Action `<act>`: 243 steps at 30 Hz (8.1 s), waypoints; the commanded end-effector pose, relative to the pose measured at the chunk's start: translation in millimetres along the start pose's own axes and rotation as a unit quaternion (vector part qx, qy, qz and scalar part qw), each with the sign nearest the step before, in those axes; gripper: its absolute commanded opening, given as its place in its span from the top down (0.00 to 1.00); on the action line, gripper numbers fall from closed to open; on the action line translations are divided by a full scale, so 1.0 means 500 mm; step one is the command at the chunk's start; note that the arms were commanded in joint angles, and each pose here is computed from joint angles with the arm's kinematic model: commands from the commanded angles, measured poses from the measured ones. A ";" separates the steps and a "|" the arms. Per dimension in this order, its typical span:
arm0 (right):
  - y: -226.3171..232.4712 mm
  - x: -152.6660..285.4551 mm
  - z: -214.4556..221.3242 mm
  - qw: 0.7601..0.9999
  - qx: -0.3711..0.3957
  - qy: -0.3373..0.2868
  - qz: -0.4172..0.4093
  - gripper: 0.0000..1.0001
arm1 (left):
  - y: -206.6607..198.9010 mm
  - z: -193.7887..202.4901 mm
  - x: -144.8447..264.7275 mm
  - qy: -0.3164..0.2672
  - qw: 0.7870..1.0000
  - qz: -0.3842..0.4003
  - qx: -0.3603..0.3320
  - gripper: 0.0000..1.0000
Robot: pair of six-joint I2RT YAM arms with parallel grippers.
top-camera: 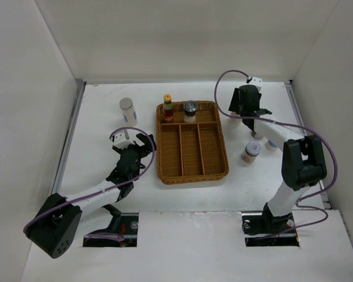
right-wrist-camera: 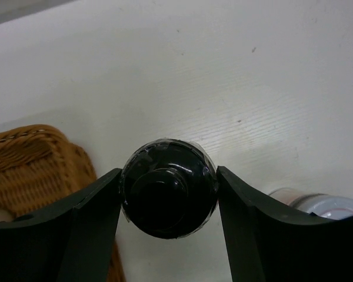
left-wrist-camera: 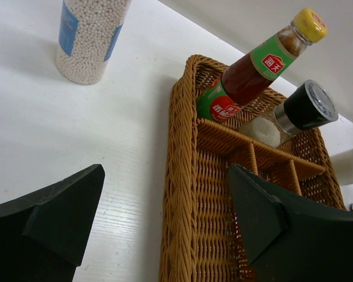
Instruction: Organize the condiment bottles
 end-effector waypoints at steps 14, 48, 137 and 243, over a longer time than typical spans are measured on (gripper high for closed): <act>0.233 0.131 -0.197 0.975 0.002 -0.181 -0.132 0.54 | -0.017 -0.037 -0.004 -0.033 0.999 0.015 0.027 0.14; 0.114 0.371 0.002 0.956 -0.139 -0.188 -0.175 0.01 | -0.047 -0.172 -0.122 -0.050 0.977 -0.186 -0.087 0.11; -0.066 0.427 0.125 0.985 -0.078 -0.145 0.042 0.51 | -0.208 -0.038 0.028 -0.022 0.994 0.078 -0.079 0.05; -0.289 0.167 0.069 0.968 -0.108 -0.017 0.228 0.00 | -0.034 0.016 0.024 0.019 0.997 0.047 0.052 0.07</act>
Point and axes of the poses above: each gripper's point midway between its finger pads, its own x axis back along the fingers, its own y axis along the line the jaws close on, z = x × y, the point moved 6 cm from there along x, back along the fingers, and after that the axes turned 14 degrees about x, right-handed, at the moved point
